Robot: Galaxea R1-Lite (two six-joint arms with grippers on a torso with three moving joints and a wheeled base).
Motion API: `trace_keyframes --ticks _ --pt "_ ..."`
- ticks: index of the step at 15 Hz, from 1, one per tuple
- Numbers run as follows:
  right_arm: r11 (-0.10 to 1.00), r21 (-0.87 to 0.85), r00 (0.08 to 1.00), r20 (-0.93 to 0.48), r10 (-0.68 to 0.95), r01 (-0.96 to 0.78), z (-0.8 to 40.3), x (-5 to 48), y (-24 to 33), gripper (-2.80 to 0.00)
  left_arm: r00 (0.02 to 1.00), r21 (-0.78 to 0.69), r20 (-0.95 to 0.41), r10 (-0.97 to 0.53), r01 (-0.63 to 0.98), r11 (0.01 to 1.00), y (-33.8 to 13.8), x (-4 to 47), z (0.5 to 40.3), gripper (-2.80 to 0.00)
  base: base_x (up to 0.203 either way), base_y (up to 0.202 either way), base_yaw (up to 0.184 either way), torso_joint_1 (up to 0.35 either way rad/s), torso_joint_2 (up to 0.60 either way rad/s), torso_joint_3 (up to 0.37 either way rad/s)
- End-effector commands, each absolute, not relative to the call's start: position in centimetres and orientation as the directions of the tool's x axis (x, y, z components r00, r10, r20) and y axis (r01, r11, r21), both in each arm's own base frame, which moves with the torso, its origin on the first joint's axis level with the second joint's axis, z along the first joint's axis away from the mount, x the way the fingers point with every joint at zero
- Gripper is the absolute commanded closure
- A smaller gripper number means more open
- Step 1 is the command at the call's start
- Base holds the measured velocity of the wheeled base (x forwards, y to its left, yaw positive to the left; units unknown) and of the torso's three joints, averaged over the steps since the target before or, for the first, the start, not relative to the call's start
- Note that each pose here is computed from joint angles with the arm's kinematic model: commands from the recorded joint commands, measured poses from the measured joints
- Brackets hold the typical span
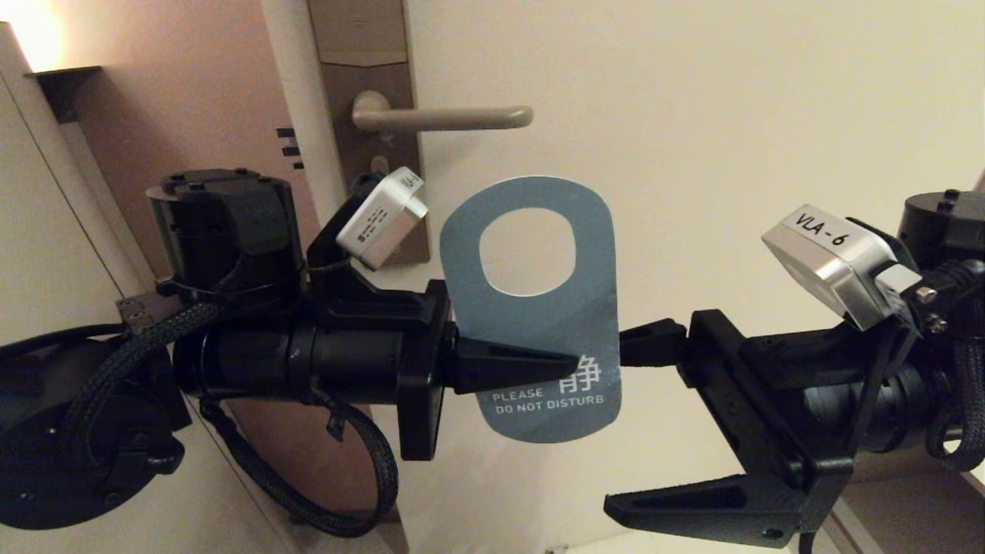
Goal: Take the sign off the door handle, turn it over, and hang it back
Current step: Hand it to the other hand
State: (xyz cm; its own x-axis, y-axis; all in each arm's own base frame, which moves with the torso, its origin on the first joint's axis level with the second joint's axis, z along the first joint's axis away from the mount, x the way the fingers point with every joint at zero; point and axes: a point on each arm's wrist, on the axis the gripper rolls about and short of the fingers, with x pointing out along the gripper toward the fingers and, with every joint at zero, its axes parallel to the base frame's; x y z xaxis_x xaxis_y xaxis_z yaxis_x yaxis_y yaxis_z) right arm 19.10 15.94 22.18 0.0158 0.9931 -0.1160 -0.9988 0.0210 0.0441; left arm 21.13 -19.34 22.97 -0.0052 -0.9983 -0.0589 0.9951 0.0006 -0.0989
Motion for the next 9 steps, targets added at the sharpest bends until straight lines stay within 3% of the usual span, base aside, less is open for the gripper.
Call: trace_keyframes --ticks 1,9 --pt "-0.003 0.05 -0.009 -0.121 0.993 -0.999 22.0 19.0 16.8 -2.8 -0.002 -0.095 -0.055 -0.999 0.996 0.003 -19.2 21.3 23.1 0.0 0.0 0.0 0.0 0.0 0.0 0.0" --pt "-0.035 0.042 -0.04 -0.119 0.992 -0.999 22.2 19.4 18.9 -2.8 0.004 -0.078 -0.036 -0.999 0.997 0.007 -19.2 21.4 23.3 0.0 0.0 0.0 0.0 0.0 0.0 0.0"
